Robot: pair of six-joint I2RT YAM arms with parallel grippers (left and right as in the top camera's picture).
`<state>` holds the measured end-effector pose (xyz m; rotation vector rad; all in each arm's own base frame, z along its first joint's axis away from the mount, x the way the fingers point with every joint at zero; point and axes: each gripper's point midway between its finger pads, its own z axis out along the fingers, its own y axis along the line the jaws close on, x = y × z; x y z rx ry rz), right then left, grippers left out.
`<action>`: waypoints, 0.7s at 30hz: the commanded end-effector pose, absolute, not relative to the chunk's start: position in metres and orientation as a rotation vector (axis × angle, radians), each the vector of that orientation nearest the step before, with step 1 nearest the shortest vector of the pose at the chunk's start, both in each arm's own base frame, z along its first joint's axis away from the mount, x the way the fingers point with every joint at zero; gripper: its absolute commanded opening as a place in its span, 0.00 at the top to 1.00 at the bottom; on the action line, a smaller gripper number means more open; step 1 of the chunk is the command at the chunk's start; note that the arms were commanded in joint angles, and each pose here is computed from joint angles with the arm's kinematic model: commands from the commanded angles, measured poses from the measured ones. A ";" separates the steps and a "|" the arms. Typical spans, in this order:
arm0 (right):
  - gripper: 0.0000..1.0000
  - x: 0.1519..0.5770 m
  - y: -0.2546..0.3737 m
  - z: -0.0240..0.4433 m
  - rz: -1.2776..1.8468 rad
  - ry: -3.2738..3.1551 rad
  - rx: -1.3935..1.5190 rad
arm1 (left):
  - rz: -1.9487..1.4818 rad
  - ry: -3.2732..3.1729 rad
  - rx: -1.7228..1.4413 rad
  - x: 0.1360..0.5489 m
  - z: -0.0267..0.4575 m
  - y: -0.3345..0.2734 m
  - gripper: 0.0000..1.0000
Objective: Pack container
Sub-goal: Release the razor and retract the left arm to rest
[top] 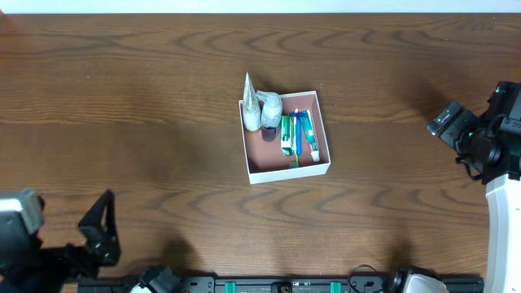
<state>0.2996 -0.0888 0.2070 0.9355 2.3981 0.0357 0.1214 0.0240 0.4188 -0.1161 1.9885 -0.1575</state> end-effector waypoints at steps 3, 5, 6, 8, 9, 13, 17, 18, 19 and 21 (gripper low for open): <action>0.01 0.299 -0.093 0.213 0.015 2.380 0.931 | -0.154 2.065 -0.096 0.105 0.399 0.032 0.02; 0.01 0.299 -0.093 0.213 0.016 2.380 0.931 | -0.156 2.083 -0.185 0.101 0.389 0.038 0.02; 0.01 0.299 -0.093 0.213 0.016 2.380 0.931 | -0.149 2.086 -0.219 0.100 0.385 0.039 0.02; 0.01 0.299 -0.093 0.213 0.016 2.380 0.931 | -0.129 2.079 -0.289 0.100 0.378 0.043 0.02; 0.01 0.299 -0.093 0.213 0.016 2.380 0.931 | -0.119 2.062 -0.350 0.102 0.373 0.045 0.02; 0.01 0.299 -0.093 0.213 0.016 2.380 0.931 | -0.121 1.956 -0.491 0.115 0.361 0.045 0.02; 0.01 0.299 -0.093 0.213 0.016 2.380 0.931 | -0.169 1.804 -0.598 0.138 0.347 0.041 0.02; 0.01 0.299 -0.093 0.213 0.016 2.381 0.931 | -0.182 1.773 -0.614 0.144 0.342 0.040 0.02; 0.01 0.299 -0.093 0.213 0.016 2.380 0.931 | -0.197 1.738 -0.632 0.150 0.336 0.039 0.02; 0.01 0.299 -0.093 0.213 0.016 2.380 0.931 | -0.228 1.688 -0.641 0.163 0.324 0.034 0.02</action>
